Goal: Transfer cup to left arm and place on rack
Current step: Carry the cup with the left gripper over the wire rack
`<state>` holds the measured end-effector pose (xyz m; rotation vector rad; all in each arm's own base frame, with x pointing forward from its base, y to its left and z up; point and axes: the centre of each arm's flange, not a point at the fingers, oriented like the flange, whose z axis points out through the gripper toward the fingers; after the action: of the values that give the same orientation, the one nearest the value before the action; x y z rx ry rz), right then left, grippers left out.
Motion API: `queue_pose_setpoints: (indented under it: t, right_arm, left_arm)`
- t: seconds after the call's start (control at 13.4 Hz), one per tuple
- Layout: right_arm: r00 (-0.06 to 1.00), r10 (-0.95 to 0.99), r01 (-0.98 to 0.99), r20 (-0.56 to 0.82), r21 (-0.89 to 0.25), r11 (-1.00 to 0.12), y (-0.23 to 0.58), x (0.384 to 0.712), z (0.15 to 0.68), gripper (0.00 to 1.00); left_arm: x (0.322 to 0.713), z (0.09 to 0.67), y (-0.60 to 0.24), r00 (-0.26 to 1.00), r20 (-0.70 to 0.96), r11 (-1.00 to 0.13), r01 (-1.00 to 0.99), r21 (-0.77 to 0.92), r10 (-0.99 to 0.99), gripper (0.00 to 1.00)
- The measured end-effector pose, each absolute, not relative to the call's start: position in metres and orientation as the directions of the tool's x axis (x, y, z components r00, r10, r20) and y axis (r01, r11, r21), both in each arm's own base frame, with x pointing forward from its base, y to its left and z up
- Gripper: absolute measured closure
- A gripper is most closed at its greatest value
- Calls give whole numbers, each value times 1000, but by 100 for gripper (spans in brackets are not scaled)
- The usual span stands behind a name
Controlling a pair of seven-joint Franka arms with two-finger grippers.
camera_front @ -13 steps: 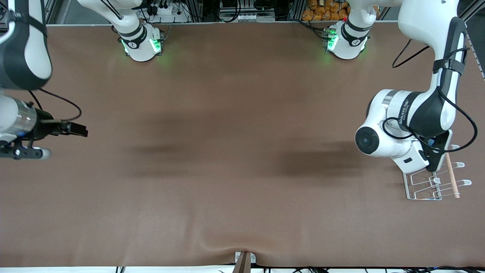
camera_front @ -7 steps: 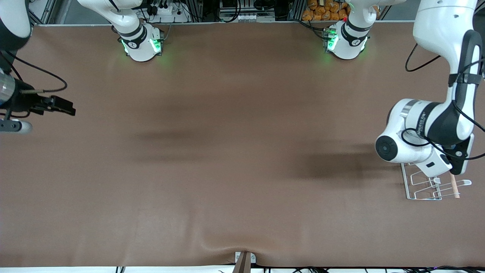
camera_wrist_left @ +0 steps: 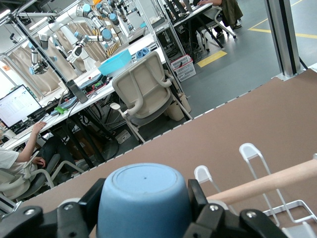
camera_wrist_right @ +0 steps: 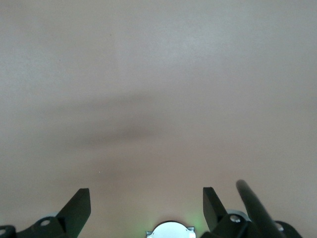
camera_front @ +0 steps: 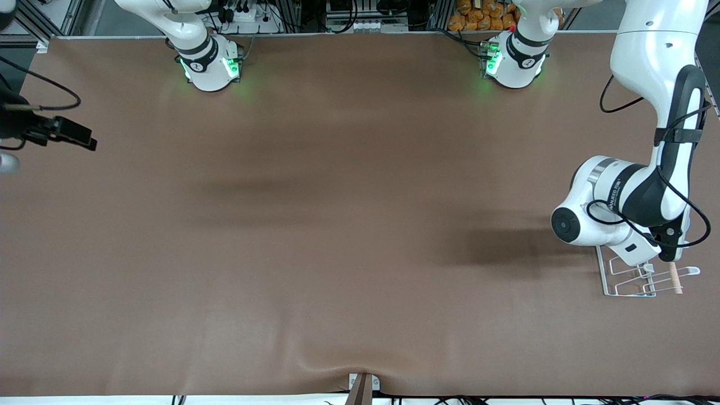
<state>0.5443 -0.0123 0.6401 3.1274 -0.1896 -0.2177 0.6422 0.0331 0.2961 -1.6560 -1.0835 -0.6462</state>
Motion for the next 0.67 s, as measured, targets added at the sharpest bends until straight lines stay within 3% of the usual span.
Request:
queue_pose_setpoints:
  t: [0.3,0.67]
  right_arm:
    - [982,-166,-166,-86,3,-986,-37,524,671,0]
    - [985,-163,-164,-55,0,-987,-35,526,675,0]
  left_arm:
    - [637,274,37,456,833,-70,886,-458,314,30]
    - [628,258,38,448,843,-45,889,-456,299,30]
